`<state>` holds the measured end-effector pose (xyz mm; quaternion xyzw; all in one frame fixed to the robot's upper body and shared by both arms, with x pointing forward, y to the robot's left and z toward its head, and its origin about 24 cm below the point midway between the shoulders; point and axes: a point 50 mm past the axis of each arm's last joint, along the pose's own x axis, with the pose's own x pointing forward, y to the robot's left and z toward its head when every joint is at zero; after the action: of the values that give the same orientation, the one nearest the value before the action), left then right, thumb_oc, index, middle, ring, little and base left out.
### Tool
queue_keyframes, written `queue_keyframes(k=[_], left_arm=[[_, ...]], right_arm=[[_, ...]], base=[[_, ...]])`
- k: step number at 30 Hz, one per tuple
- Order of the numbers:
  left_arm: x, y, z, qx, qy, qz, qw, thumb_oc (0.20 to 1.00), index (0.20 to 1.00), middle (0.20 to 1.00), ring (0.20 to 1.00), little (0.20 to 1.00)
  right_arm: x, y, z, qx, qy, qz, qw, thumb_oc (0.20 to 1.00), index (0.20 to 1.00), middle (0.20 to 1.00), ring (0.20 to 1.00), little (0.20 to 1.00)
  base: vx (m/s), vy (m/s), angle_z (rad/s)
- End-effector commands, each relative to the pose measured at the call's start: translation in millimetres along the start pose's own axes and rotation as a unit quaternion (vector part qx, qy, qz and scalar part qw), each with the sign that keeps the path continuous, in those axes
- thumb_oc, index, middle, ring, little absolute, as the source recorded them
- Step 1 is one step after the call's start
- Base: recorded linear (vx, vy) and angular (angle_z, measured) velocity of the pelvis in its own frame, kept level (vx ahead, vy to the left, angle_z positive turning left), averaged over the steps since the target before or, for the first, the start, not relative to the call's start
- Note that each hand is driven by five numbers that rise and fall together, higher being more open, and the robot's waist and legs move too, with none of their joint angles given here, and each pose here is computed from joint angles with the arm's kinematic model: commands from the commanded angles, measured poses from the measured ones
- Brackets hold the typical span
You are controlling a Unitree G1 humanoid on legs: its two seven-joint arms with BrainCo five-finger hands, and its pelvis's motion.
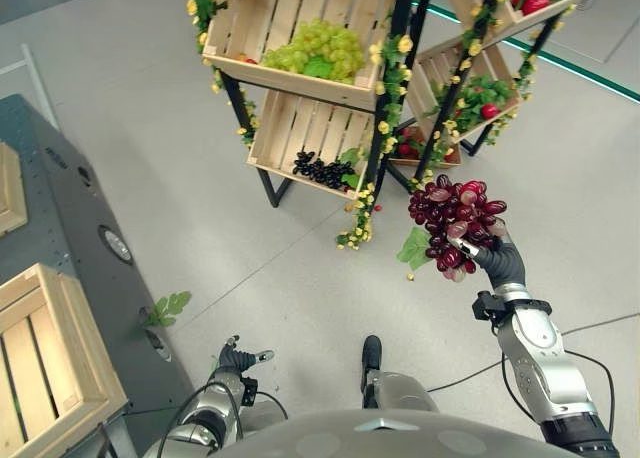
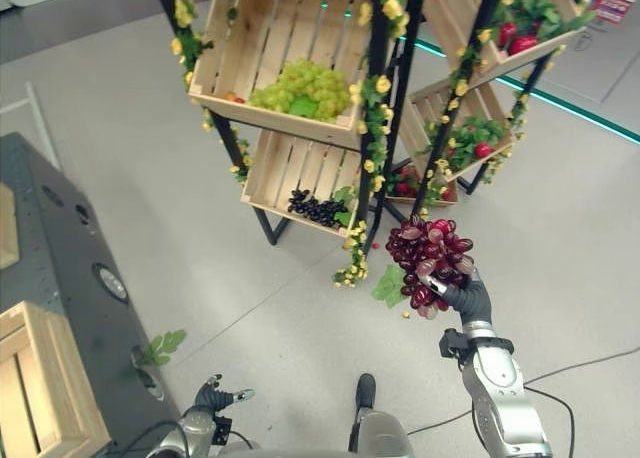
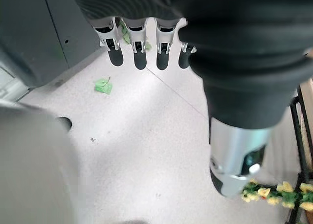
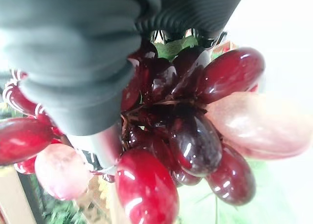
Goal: Pick up the fruits from the basket on one side to the basket on the other side
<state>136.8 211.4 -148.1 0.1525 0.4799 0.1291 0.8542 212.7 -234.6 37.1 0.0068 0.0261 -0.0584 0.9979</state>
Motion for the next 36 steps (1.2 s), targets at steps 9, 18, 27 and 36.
queue_keyframes(k=[9, 18, 27, 36], left_arm=[[-1, 9, -24, -0.035, 0.059, 0.032, 0.997, 1.0, 1.0, 1.0, 1.0, 1.0], [3, 10, -2, -0.008, 0.013, 0.024, 1.0, 1.0, 1.0, 1.0, 1.0, 1.0], [6, 17, 0, 0.019, 0.01, 0.028, 0.999, 1.0, 1.0, 1.0, 1.0, 1.0], [4, 13, -5, 0.041, 0.014, 0.012, 0.999, 1.0, 1.0, 1.0, 1.0, 1.0]], right_arm=[[6, 7, 47, 0.002, -0.131, 0.017, 0.991, 0.2, 0.2, 0.2, 0.2, 0.2], [8, 14, 53, -0.003, -0.142, 0.03, 0.989, 0.2, 0.2, 0.2, 0.2, 0.2], [18, 29, 72, -0.015, -0.179, 0.058, 0.982, 0.2, 0.2, 0.2, 0.2, 0.2], [35, 45, 104, -0.055, -0.233, 0.091, 0.967, 0.2, 0.2, 0.2, 0.2, 0.2]], base=[[0.08, 0.125, -0.34], [-0.01, 0.184, -0.24], [0.0, 0.111, -0.18], [0.04, 0.016, -0.02]])
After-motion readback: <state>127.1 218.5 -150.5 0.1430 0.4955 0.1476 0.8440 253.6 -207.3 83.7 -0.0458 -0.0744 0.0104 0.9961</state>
